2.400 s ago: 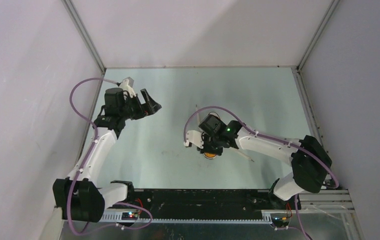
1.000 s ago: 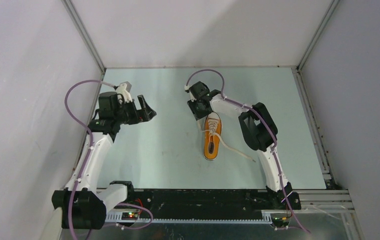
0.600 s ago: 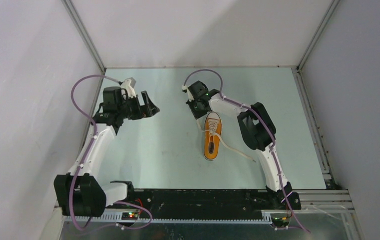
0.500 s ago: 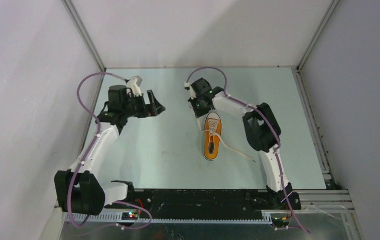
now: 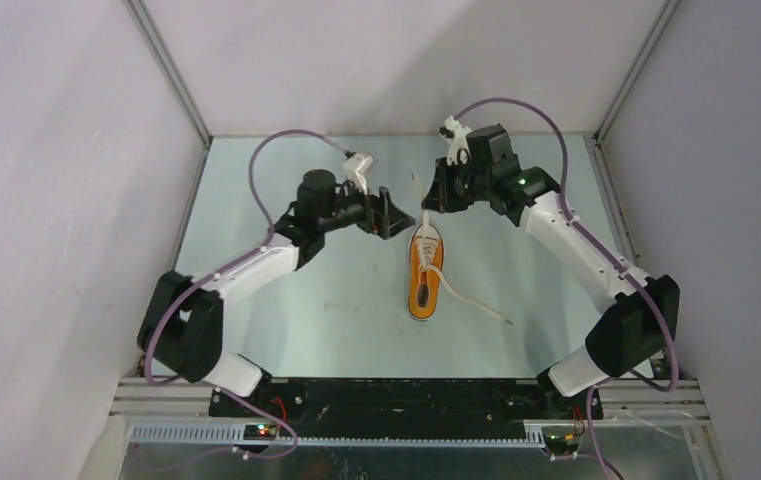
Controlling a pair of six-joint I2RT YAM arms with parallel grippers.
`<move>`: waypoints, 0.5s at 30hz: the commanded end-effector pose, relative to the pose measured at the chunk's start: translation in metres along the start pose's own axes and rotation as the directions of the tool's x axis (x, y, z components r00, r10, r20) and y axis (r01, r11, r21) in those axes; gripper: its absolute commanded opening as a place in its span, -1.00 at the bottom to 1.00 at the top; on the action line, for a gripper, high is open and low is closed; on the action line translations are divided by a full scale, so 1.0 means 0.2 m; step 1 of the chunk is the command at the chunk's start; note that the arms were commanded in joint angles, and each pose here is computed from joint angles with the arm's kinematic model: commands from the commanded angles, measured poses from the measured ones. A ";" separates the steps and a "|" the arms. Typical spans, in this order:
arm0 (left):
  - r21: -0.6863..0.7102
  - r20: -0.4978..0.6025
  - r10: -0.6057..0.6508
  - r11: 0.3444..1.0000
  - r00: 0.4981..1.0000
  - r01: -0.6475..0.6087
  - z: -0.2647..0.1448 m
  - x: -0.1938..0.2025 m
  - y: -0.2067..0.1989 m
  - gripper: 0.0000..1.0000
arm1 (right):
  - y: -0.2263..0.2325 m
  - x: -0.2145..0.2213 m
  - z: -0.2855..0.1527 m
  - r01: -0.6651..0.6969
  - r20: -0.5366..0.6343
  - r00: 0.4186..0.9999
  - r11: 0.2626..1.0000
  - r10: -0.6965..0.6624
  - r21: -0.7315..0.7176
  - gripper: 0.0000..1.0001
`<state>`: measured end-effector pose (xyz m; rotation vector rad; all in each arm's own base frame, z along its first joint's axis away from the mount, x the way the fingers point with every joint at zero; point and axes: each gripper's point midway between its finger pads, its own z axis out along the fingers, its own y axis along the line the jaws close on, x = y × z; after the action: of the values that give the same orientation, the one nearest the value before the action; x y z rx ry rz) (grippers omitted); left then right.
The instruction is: Tie the shoes
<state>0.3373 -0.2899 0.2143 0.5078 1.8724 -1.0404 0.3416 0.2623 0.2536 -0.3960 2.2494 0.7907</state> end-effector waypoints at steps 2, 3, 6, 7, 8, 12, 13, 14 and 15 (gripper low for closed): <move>0.212 0.098 0.120 0.967 0.988 -0.139 0.16 -0.14 -0.29 0.98 | -0.03 0.15 0.03 -0.137 -0.102 0.986 0.990 0.133 -0.042 -1.00; 0.243 0.097 0.129 0.959 0.987 -0.150 0.17 -0.14 -0.32 0.97 | -0.03 0.15 0.02 -0.141 -0.098 0.986 0.989 0.137 -0.040 -1.00; 0.347 0.038 0.171 0.922 0.985 -0.174 0.22 -0.03 -0.42 0.92 | -0.06 0.13 0.01 -0.173 -0.084 0.982 0.984 0.170 -0.036 -1.00; 0.354 0.024 0.188 0.917 0.982 -0.184 0.23 0.01 -0.42 0.91 | -0.07 0.13 0.00 -0.184 -0.079 0.980 0.982 0.181 -0.034 -1.00; 0.366 0.014 0.198 0.911 0.980 -0.189 0.23 0.03 -0.44 0.90 | -0.07 0.12 0.00 -0.196 -0.076 0.978 0.980 0.193 -0.038 -1.00; 0.365 -0.027 0.220 0.910 0.975 -0.196 0.24 0.13 -0.41 0.90 | -0.09 0.09 -0.03 -0.234 -0.060 0.971 0.971 0.231 -0.053 -1.00; 0.357 -0.035 0.228 0.912 0.973 -0.201 0.25 0.15 -0.40 0.90 | -0.09 0.08 -0.05 -0.243 -0.055 0.969 0.968 0.240 -0.064 -1.00; 0.354 -0.038 0.231 0.913 0.972 -0.203 0.25 0.16 -0.39 0.91 | -0.09 0.08 -0.06 -0.255 -0.055 0.966 0.964 0.252 -0.069 -1.00; 0.355 -0.045 0.238 0.912 0.970 -0.207 0.25 0.18 -0.38 0.91 | -0.10 0.07 -0.07 -0.262 -0.053 0.965 0.962 0.258 -0.076 -1.00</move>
<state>0.2931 -0.3761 0.2119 0.8893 1.7105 -1.2448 0.3350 0.2396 0.2140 -0.1817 2.4275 0.9272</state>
